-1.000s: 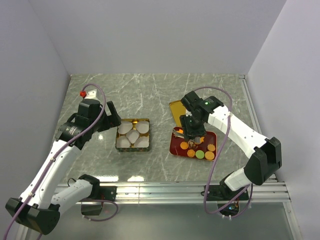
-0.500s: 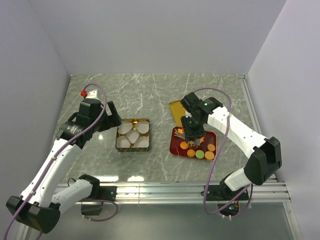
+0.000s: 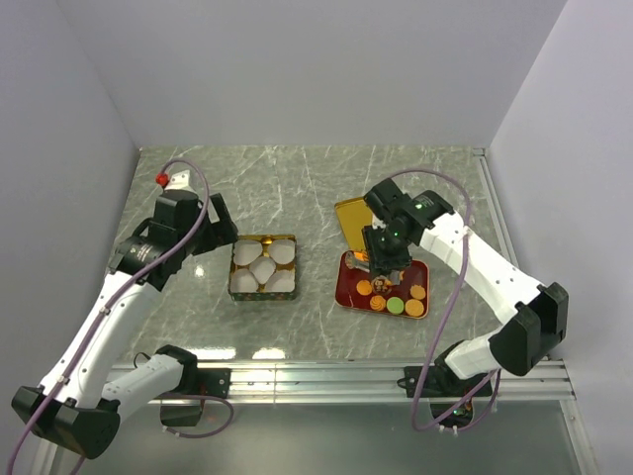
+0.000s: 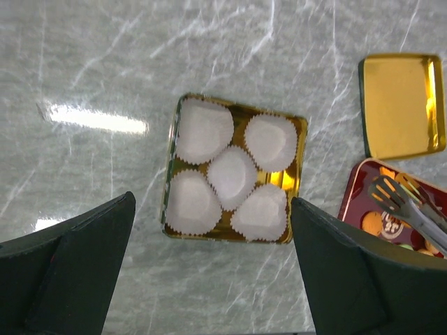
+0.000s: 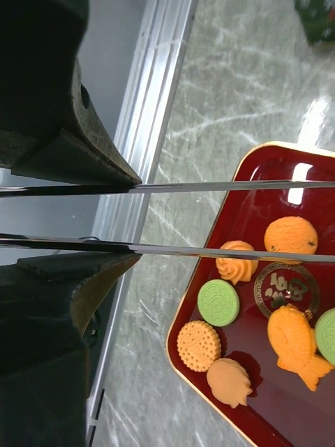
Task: Pack the cookies
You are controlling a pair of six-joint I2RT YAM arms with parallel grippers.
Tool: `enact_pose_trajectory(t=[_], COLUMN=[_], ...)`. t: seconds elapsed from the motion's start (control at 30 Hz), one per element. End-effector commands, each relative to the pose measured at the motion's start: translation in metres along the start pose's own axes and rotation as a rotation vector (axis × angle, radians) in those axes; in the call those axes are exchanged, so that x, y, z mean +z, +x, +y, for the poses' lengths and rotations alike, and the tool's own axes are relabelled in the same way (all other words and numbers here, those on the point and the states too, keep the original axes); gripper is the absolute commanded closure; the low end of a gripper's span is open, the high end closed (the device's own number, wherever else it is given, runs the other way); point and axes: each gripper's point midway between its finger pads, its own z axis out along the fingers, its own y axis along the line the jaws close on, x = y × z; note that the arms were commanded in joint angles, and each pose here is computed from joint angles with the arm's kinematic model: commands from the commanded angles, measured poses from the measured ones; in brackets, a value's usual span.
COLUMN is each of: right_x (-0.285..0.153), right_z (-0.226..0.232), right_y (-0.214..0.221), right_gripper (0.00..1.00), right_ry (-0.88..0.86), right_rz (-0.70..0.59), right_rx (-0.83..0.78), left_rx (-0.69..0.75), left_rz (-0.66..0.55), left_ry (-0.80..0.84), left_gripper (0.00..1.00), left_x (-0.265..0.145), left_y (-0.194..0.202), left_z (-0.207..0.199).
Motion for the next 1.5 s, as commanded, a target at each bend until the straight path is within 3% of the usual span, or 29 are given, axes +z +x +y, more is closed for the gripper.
enact_pose_trajectory(t=[0.0,0.3,0.6,0.9,1.07,1.47], right_x=[-0.033,-0.072,-0.089,-0.067,-0.029,0.006], right_z=[0.007,0.047,0.119,0.184,0.209,0.227], right_y=[-0.014,-0.044,-0.075,-0.085,-0.095,-0.108], right_gripper=[0.55,0.56,0.55,0.55,0.55,0.56], right_ry=[-0.033,-0.209,-0.339,-0.415,-0.427,-0.429], right_rz=[-0.106,-0.225,-0.261,-0.209,-0.144,-0.093], right_rx=[0.007,-0.043,-0.203,-0.307,-0.330,-0.320], left_rx=[0.012,-0.001,-0.043,-0.059,-0.054,-0.043], left_rz=[-0.097,-0.178,-0.402,-0.446,-0.448,-0.433], left_ry=[0.011,0.055,0.116,0.074,0.059,0.055], left_gripper=[0.00,0.01,0.01,0.01,0.01,0.00], left_x=[-0.014,-0.030,-0.066,-0.075,-0.081,-0.074], left_y=[-0.031,-0.053,-0.083,-0.088,-0.087,-0.082], left_z=[-0.008,-0.016,-0.013,-0.001,0.003,0.004])
